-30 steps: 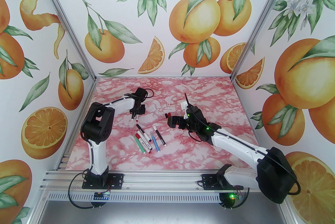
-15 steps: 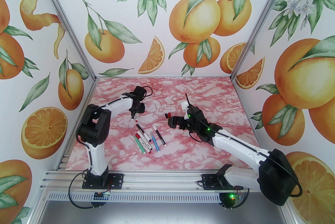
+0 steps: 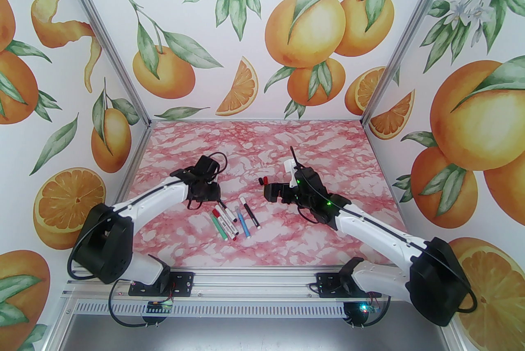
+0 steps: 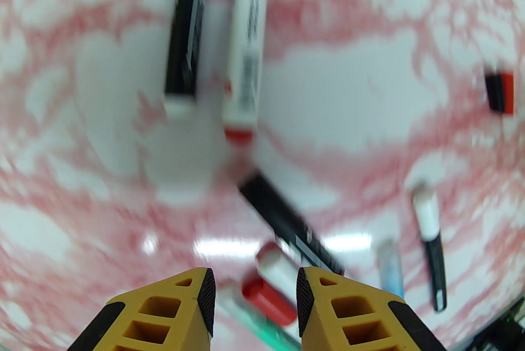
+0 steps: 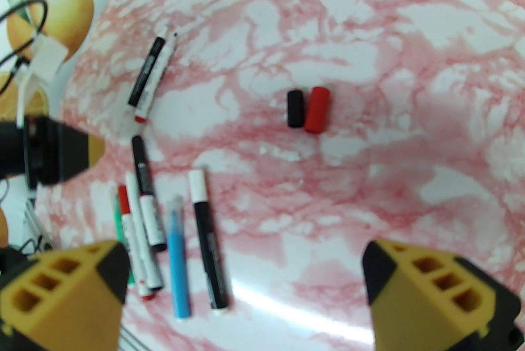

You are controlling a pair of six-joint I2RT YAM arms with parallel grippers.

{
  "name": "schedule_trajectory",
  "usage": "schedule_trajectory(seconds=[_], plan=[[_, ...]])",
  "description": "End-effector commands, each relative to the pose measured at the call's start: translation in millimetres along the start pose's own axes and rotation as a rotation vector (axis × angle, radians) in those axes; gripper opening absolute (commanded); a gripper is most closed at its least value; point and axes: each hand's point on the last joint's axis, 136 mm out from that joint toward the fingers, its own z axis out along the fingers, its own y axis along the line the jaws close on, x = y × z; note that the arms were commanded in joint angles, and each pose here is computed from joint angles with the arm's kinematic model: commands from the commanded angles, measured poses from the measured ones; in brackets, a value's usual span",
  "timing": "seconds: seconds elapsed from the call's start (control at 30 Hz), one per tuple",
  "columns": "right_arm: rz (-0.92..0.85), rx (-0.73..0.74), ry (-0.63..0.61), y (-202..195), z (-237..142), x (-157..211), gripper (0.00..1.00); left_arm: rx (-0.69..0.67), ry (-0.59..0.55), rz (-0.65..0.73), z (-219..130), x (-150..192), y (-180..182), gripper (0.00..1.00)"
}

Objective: Open the pen caps

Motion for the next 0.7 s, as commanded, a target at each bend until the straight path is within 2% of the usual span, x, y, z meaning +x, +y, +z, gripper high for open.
schedule_trajectory(seconds=[0.0,0.13,0.33,0.67], plan=[[-0.016,-0.044,-0.001,8.7,2.1,0.1,1.00,0.082,0.040,-0.083,-2.5,22.5,-10.4,0.40],[-0.006,-0.039,-0.002,5.9,3.4,2.8,1.00,0.073,0.093,-0.080,4.0,47.4,-13.5,0.40],[0.013,-0.045,-0.009,2.9,3.1,8.0,1.00,0.044,0.129,-0.078,9.2,67.7,-9.2,0.36],[0.031,-0.049,-0.025,0.0,-1.0,12.0,1.00,0.011,0.145,-0.067,13.2,77.4,-4.9,0.32]])
